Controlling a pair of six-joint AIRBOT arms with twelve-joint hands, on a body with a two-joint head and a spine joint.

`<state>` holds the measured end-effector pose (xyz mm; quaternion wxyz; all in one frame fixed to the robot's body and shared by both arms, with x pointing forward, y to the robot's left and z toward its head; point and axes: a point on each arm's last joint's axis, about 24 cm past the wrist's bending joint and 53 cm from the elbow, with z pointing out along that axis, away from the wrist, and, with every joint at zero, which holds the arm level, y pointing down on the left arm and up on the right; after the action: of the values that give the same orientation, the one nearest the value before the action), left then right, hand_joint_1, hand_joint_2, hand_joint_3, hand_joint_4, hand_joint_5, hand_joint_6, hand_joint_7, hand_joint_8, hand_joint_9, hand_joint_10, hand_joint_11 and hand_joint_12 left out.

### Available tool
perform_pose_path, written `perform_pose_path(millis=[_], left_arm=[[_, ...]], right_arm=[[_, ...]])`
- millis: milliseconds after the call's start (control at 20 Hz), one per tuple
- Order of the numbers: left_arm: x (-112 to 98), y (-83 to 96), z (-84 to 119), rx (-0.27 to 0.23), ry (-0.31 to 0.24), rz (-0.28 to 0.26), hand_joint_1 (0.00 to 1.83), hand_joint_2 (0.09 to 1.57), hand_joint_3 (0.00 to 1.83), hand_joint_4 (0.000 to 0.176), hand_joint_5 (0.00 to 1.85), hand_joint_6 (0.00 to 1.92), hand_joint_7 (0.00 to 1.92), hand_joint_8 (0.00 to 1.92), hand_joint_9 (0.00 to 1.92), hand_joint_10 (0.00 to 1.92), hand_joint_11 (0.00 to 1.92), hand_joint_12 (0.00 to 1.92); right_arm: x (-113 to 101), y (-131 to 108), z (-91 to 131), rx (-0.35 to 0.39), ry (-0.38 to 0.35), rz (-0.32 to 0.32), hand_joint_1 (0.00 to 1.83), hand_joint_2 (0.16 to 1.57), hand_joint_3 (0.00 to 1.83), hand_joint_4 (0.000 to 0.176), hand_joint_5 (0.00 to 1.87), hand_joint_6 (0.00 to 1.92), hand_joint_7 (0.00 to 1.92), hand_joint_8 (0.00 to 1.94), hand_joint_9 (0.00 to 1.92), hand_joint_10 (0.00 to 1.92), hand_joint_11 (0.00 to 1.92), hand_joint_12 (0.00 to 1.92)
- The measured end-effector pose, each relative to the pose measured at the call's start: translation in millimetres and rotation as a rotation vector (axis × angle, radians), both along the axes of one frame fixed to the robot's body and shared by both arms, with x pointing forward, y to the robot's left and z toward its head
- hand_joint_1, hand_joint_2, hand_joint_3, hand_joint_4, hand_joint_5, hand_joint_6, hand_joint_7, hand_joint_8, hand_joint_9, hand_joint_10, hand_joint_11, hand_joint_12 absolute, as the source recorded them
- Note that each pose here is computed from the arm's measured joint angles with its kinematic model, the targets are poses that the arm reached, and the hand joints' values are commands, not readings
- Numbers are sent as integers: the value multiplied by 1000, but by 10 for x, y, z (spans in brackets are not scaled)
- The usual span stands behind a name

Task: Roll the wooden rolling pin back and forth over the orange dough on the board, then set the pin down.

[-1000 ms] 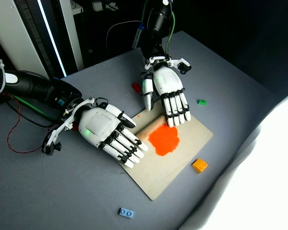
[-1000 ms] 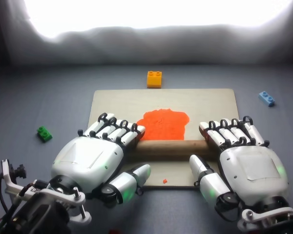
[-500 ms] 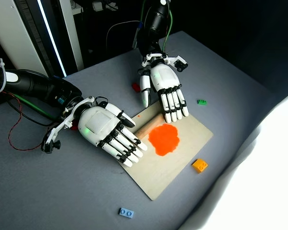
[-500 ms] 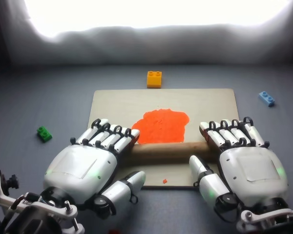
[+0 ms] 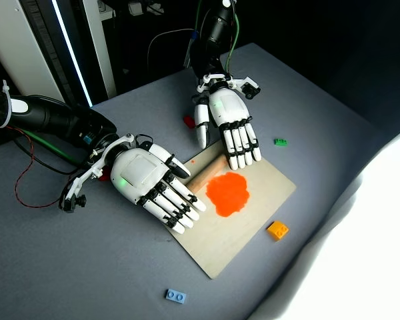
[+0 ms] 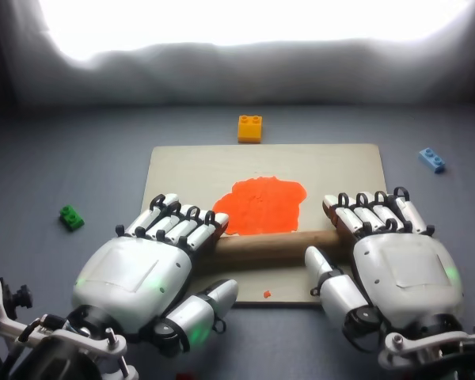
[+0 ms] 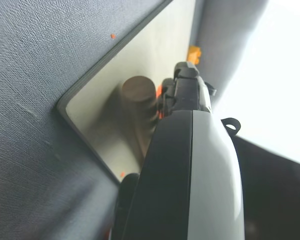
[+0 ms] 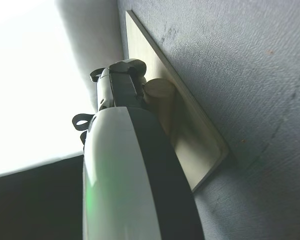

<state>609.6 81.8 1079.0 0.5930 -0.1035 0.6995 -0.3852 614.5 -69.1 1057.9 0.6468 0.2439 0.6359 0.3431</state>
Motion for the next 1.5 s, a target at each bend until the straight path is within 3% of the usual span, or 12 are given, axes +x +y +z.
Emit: perform_pose_path(millis=[1500], left_arm=[[-44,-37,13,-6,6,-13,0,1503,0,0,212,3,229,3,161,3,0,74]], right_arm=[[122,9,148,25,-8,-16,0,1570,10,0,373,1,410,1,346,0,0,729]])
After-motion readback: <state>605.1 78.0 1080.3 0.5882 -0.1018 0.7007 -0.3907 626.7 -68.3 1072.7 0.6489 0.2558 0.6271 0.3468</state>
